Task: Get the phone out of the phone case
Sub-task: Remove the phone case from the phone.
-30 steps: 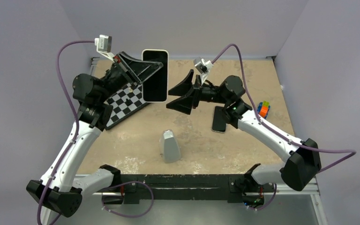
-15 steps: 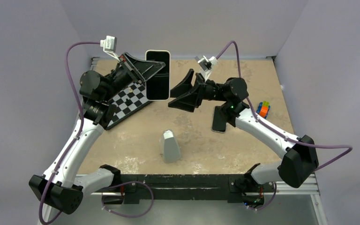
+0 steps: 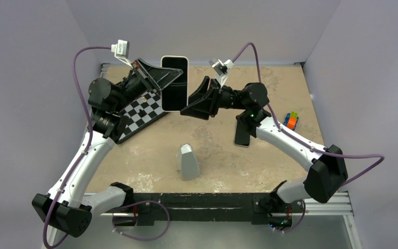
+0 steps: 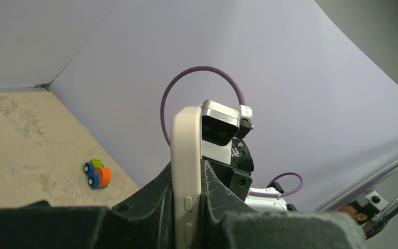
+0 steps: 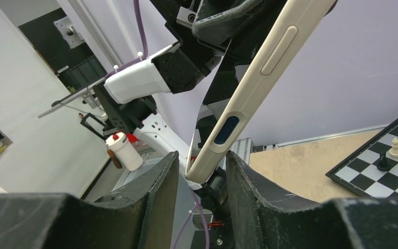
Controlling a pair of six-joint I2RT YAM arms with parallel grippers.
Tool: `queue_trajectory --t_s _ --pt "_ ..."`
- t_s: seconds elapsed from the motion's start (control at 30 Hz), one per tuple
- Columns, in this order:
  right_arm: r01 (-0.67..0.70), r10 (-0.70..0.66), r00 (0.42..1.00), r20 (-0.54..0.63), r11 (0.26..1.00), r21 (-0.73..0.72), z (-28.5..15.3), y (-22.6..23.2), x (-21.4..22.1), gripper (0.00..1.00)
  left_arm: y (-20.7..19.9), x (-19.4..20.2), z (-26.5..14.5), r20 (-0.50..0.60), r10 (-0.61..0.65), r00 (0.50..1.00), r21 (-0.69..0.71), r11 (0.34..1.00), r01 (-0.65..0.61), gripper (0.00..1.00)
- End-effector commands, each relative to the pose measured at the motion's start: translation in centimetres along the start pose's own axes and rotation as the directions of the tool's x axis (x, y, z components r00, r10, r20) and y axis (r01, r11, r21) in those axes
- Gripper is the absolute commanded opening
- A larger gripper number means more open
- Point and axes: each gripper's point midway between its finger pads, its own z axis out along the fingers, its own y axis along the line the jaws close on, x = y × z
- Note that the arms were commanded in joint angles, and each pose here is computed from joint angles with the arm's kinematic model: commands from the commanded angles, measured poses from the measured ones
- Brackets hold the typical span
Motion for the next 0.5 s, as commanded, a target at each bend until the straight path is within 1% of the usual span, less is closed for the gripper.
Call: queue_trajectory --t_s 0.0,0.17,0.27,0.3,0.33,0.37,0.47 --pt "0.069 -0.069 0.998 0.006 0.997 -0.034 0.5 1.6 -1.4 0.41 -3.4 -1.6 -0.7 0.059 0.081 0.995 0.075 0.994 -0.085 0.0" --pt "0.073 -0.073 0.997 -0.003 0.997 -0.026 0.8 1.0 -1.1 0.32 -4.1 -1.7 -0.7 0.051 0.074 0.996 0.09 0.993 -0.078 0.0" --pt "0.092 -0.092 0.996 -0.011 0.996 -0.014 1.0 0.7 -1.2 0.21 -4.3 -1.6 -0.8 0.046 0.061 0.997 0.095 0.993 -0.065 0.0" --pt "0.105 -0.105 0.994 -0.015 0.995 -0.004 1.1 0.5 -1.2 0.19 -4.3 -1.6 -0.8 0.044 0.052 0.998 0.093 0.994 -0.056 0.0" --pt "0.12 -0.12 0.993 -0.025 0.993 0.007 1.1 0.3 -1.1 0.17 -4.4 -1.6 -0.9 0.041 0.043 0.998 0.09 0.995 -0.047 0.0" --pt "0.162 -0.162 0.986 -0.032 0.987 0.013 1.2 0.1 -0.9 0.16 -4.3 -1.5 -0.9 0.037 0.028 0.999 0.083 0.996 -0.031 0.0" --pt "0.281 -0.276 0.958 -0.073 0.958 0.065 1.3 -0.8 -0.1 0.11 -4.0 -1.4 -0.8 0.025 -0.093 0.995 0.064 0.994 0.092 0.0"
